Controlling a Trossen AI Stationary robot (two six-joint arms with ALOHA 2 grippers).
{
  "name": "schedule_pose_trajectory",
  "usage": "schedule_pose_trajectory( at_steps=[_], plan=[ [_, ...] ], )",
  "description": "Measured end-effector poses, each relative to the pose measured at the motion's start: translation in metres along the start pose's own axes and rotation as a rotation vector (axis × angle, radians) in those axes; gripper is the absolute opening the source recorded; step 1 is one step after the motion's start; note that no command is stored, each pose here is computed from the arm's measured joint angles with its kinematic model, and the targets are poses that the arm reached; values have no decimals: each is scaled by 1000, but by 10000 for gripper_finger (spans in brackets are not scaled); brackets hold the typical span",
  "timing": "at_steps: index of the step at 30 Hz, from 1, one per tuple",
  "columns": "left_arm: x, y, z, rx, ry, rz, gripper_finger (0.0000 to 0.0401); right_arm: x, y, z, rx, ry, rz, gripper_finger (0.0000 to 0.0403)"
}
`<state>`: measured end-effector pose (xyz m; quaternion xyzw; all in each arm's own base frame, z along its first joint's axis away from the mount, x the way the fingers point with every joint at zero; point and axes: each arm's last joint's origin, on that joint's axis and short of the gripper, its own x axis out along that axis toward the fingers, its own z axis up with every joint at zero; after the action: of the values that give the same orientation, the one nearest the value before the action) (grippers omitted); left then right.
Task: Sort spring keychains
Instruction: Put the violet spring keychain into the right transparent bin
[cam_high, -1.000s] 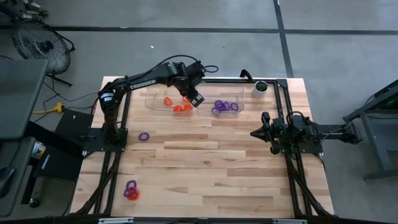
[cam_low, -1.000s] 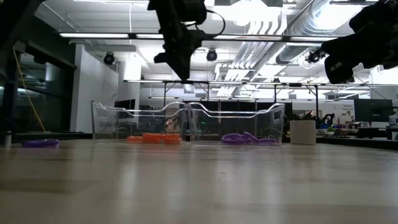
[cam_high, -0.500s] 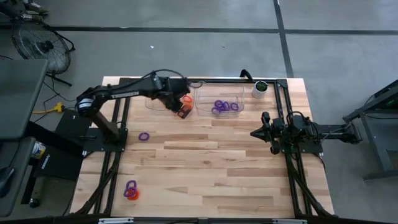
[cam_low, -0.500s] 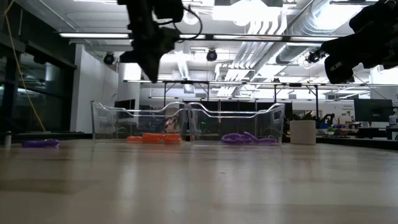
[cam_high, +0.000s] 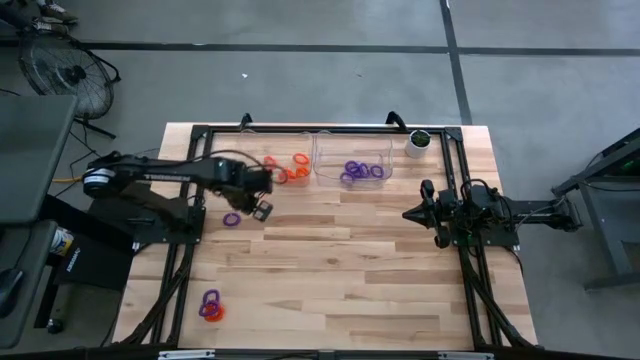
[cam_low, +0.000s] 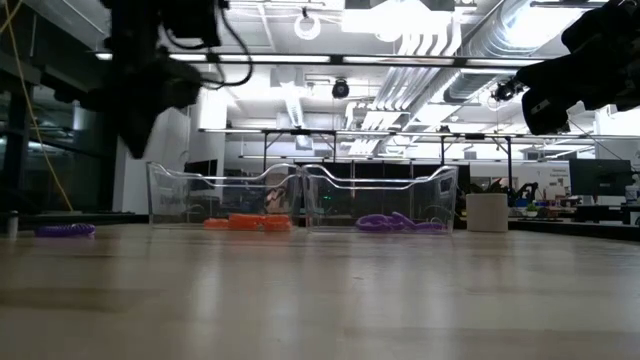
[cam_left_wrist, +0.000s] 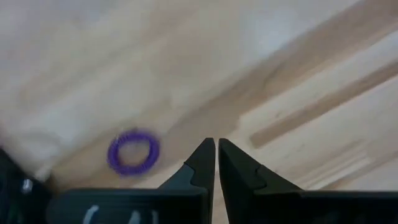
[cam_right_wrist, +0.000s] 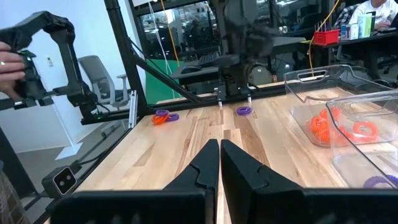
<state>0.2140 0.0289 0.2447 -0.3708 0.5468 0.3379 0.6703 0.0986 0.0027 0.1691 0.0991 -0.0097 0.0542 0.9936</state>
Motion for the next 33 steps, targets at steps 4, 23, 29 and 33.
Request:
schedule_pose_trajectory(
  at_steps=[4,23,29,33],
  plan=[
    [15,9,-20,9,71,-33,17,0,0,0,0,0,0,12],
    [61,30,-46,20,130,-6,194,0,0,0,0,0,0,12],
    [66,36,-47,32,90,52,206,0,0,0,0,0,0,12],
    [74,39,-50,31,89,41,205,0,0,0,0,0,0,12]
  ],
)
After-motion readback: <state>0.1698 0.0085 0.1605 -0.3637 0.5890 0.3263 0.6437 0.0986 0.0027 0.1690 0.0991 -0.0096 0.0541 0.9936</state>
